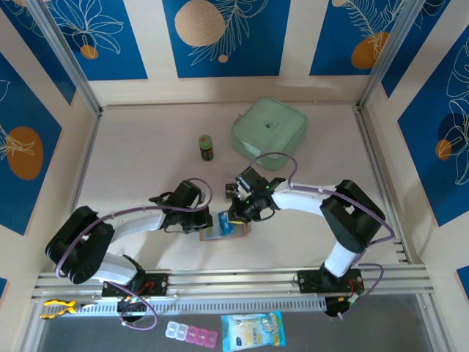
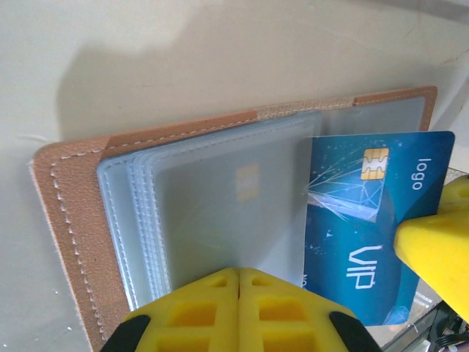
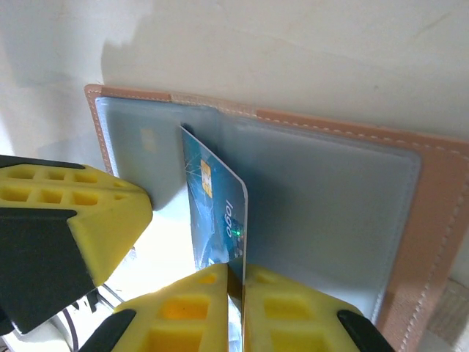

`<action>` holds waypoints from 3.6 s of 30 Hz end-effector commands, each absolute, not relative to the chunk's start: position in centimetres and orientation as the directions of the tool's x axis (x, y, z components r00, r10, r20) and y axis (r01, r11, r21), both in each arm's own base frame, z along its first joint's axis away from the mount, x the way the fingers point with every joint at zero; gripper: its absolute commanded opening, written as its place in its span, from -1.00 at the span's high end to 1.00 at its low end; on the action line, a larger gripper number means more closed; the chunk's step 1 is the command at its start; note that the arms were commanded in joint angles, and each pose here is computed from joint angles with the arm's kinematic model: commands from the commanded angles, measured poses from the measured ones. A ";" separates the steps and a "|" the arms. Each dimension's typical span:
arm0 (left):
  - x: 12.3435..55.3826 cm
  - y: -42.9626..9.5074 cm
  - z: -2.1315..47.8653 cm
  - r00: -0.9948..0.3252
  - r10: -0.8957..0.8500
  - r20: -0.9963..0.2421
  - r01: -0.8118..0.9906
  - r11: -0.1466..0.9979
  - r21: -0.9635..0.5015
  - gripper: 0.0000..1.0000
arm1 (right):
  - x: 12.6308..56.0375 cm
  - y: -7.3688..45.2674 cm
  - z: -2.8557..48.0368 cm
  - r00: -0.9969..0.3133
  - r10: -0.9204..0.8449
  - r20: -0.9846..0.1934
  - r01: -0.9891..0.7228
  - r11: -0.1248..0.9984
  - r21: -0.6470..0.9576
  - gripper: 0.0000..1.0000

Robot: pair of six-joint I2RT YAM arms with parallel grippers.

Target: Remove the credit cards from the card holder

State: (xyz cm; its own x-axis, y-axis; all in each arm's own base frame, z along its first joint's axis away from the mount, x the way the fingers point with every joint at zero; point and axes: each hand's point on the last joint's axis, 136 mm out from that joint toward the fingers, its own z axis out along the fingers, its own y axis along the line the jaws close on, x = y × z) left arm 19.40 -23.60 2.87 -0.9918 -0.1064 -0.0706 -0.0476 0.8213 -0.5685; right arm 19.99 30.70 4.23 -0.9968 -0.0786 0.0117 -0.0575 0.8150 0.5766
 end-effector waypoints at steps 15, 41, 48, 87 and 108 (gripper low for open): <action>19.1 -23.4 2.2 -0.994 -0.084 -0.068 -0.034 0.835 -0.548 1.00 | 20.1 29.5 5.3 -0.995 -0.096 -0.012 -0.089 0.859 0.504 0.75; 19.3 -23.7 2.4 -0.994 -0.081 -0.068 -0.029 0.830 -0.557 1.00 | 19.5 30.8 5.9 -0.994 -0.110 -0.011 -0.101 0.858 0.504 0.67; 19.4 -23.7 2.7 -0.994 -0.081 -0.076 -0.025 0.830 -0.558 1.00 | 19.5 30.7 6.1 -0.994 -0.108 -0.014 -0.100 0.860 0.501 0.75; 20.4 -23.4 6.1 -0.985 -0.080 -0.155 0.018 0.839 -0.544 0.94 | 24.4 23.4 13.3 -0.831 -0.409 -0.378 -0.535 0.775 0.337 0.93; 21.7 -18.7 9.0 -0.954 -0.196 -0.228 -0.048 0.847 -0.529 0.85 | 29.5 24.7 14.6 -0.176 -0.926 -0.335 -0.984 0.173 0.040 1.00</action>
State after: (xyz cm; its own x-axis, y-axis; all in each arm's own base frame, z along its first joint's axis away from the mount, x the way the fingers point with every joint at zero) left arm 21.77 -19.74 8.62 -0.9559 -0.1921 -0.2224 -0.0403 0.8353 -0.5483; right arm 30.48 24.91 14.59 -0.2605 -0.8971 -0.3569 -0.9585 0.2847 -0.0161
